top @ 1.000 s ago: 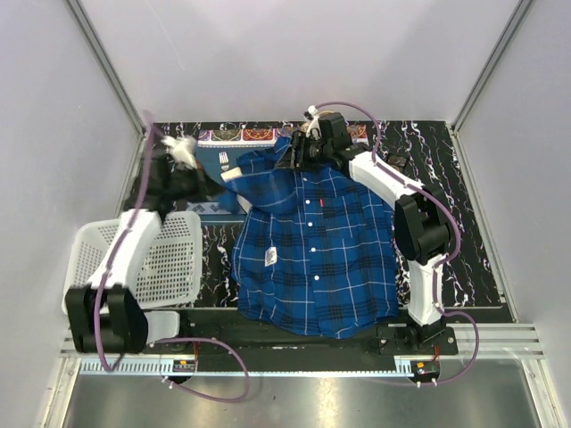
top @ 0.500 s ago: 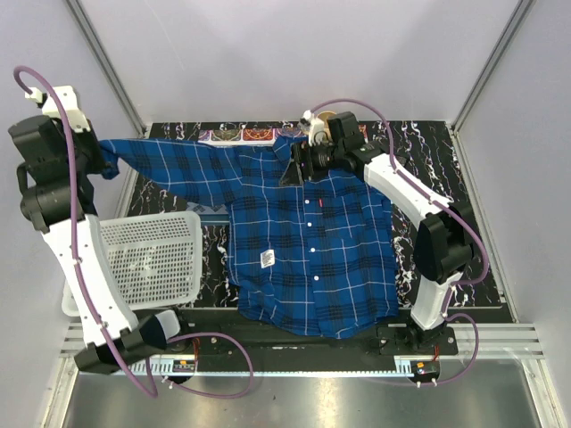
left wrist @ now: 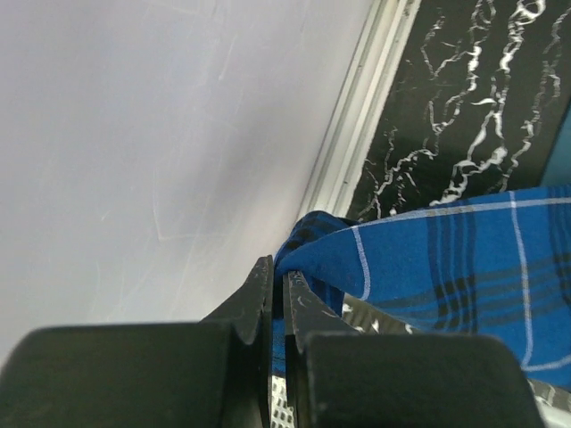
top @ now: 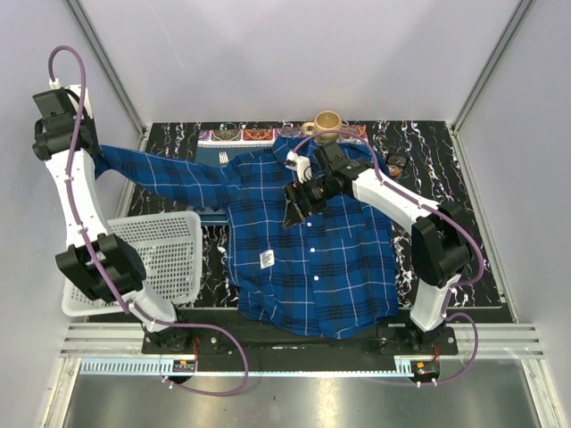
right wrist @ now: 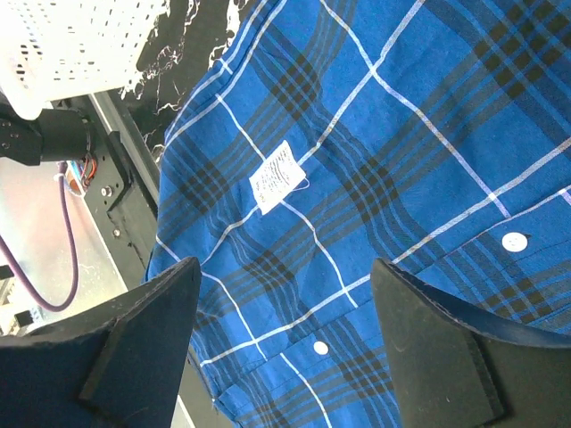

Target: Pin the brooch onto the clothing

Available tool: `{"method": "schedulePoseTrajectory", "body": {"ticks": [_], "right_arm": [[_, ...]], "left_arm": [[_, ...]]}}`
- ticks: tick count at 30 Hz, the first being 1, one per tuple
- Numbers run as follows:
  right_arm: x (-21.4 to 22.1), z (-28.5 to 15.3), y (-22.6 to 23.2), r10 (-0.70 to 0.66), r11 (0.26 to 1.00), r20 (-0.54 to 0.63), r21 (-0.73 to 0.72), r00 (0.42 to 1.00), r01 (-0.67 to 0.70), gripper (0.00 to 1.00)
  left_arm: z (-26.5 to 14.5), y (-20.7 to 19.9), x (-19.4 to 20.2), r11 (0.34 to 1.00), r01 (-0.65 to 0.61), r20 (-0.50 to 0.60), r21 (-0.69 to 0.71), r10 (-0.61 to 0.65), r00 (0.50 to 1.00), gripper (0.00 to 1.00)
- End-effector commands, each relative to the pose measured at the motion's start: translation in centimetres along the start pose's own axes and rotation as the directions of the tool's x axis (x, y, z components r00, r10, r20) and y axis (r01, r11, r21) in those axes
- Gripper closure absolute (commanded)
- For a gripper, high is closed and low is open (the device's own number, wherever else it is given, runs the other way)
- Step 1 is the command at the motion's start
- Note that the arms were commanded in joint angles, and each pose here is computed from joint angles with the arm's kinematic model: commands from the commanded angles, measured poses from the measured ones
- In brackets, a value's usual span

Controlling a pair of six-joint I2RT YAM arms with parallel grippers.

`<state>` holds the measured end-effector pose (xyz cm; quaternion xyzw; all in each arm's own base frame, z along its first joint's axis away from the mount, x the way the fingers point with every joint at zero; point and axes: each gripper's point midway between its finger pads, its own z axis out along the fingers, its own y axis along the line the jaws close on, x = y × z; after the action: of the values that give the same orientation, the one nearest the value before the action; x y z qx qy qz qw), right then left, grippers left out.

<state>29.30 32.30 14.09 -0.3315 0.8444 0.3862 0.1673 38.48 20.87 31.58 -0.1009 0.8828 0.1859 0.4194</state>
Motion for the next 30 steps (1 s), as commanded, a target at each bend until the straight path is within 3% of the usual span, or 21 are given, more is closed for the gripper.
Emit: {"method": "schedulePoseTrajectory", "body": {"ticks": [1, 2, 4, 5, 7, 8, 11, 12, 15, 20, 28, 30], "right_arm": [[0.1, -1.3, 1.7, -0.065, 0.997, 0.012, -0.037, 0.998, 0.065, 0.17], [0.2, -1.3, 2.0, -0.087, 0.995, 0.009, -0.038, 0.996, 0.088, 0.17], [0.6, -1.3, 2.3, -0.108, 0.993, -0.003, -0.036, 0.994, 0.108, 0.16], [1.0, -1.1, 2.9, -0.138, 0.99, -0.017, -0.038, 0.99, 0.137, 0.16], [1.7, -0.9, 4.0, -0.176, 0.984, -0.038, -0.04, 0.984, 0.175, 0.13], [2.0, -0.7, 4.2, -0.213, 0.977, -0.05, -0.023, 0.976, 0.212, 0.12], [3.5, 0.4, 7.1, -0.325, 0.946, -0.081, -0.011, 0.942, 0.325, 0.07], [4.1, 1.3, 8.9, -0.383, 0.924, -0.081, -0.032, 0.92, 0.382, 0.07], [5.2, 2.2, 11.2, -0.471, 0.882, -0.078, -0.047, 0.879, 0.468, 0.14], [8.8, 5.0, 15.6, -0.656, 0.754, -0.1, -0.117, 0.748, 0.646, 0.38], [11.5, 9.9, 17.6, -0.798, 0.601, -0.077, -0.174, 0.597, 0.78, 0.38], [12.0, 11.0, 17.1, -0.824, 0.567, -0.097, -0.15, 0.559, 0.81, 0.31]], "left_arm": [[2.3, 2.9, -1.8, 0.989, -0.066, 0.026, -0.135, 0.07, 0.997, 1.0], [2.9, 2.9, -1.4, 0.987, -0.08, 0.005, -0.139, 0.082, 0.997, 0.96], [3.9, 2.9, -0.1, 0.984, -0.111, -0.039, -0.138, 0.107, 0.993, 0.77], [4.1, 2.8, 0.3, 0.985, -0.114, -0.052, -0.129, 0.108, 0.993, 0.53], [3.9, 1.4, 1.0, 0.992, -0.116, -0.055, -0.057, 0.112, 0.992, 0.36], [2.8, 0.0, 0.4, 0.994, -0.104, -0.008, 0.03, 0.105, 0.994, 0.22], [0.4, -3.7, 0.2, 0.97, -0.082, 0.07, 0.23, 0.068, 0.995, 0.03], [-1.4, -4.4, -0.4, 0.96, -0.085, 0.116, 0.266, 0.056, 0.992, 0.01], [-4.1, -7.6, 0.4, 0.902, -0.037, 0.116, 0.43, -0.014, 0.993, 0.01], [-7.1, -11.3, 1.9, 0.791, 0.044, 0.056, 0.611, -0.099, 0.993, 0.02], [-9.1, -12.9, 2.7, 0.727, 0.105, 0.017, 0.679, -0.158, 0.987, 0.04], [-9.7, -13.0, 2.3, 0.718, 0.107, 0.022, 0.688, -0.168, 0.986, 0.04]]}}
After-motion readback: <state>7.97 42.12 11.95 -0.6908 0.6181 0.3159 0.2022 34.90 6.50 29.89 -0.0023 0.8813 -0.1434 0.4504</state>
